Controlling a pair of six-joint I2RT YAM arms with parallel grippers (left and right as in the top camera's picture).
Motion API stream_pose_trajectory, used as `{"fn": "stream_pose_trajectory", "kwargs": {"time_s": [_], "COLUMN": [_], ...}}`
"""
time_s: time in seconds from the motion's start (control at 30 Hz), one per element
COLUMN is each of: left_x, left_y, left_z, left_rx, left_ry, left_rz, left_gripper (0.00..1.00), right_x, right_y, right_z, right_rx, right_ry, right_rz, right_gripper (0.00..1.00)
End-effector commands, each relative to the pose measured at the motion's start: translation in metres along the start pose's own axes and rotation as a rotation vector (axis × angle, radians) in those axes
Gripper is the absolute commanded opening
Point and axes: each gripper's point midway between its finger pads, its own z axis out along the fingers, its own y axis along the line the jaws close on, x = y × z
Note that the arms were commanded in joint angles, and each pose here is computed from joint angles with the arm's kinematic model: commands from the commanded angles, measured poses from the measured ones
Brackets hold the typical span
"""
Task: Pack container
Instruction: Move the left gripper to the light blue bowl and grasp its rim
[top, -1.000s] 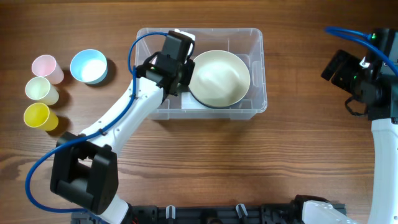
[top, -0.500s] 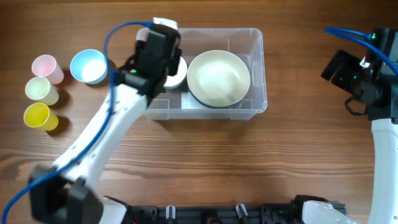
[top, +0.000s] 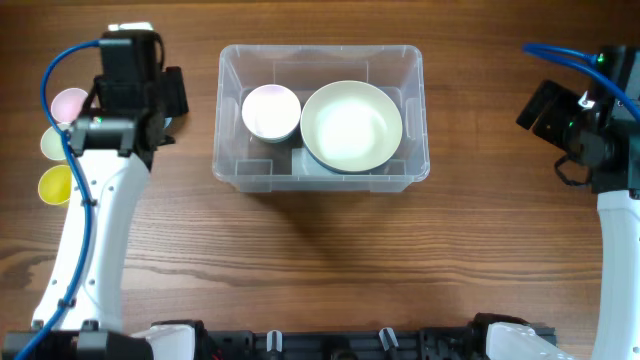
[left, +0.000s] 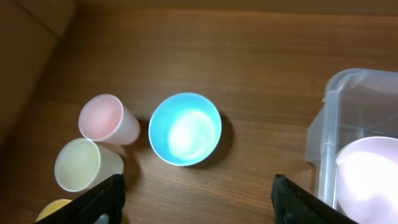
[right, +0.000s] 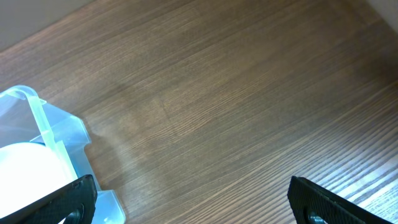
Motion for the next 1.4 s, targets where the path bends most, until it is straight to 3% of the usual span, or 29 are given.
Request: {"fn": "stream_pose_trajectory", "kwargs": {"time_s": [0.0, 0.4, 0.97, 1.07, 1.2, 1.37], "left_x": [0.014, 0.056, 0.100, 0.103, 0.102, 0.103], "left_y": [0.009, 0.007, -0.015, -0.016, -0.016, -0.016], "left_z": [0.034, 0.125, 0.197, 0.202, 0.202, 0.202], "left_rx": [0.060, 0.084, 0.116, 0.117, 0.116, 0.116], "left_ry": [0.082, 0.228, 0.308, 0.309, 0.306, 0.308], "left_rz": [-0.043, 0.064, 0.099, 0.102, 0.103, 0.103], "left_gripper": [0.77, 0.81, 0.79, 0.75, 0.46, 0.30], "right_x": [-0.007, -0.007, -0.007, -0.007, -0.007, -0.007], "right_y": [-0.002, -0.002, -0.002, -0.002, -0.002, -0.002], "right_z": [-0.002, -0.002, -0.002, -0.002, -0.002, -0.002], "right_rx": [0.014, 0.013, 0.014, 0.013, 0.014, 0.014], "right_ry": [-0.018, -0.018, -0.018, -0.018, -0.018, -0.018], "right_rz": [0.016, 0.017, 0.017, 0.016, 0.017, 0.017], "right_gripper": [1.00, 1.00, 1.00, 1.00, 1.00, 1.00]}}
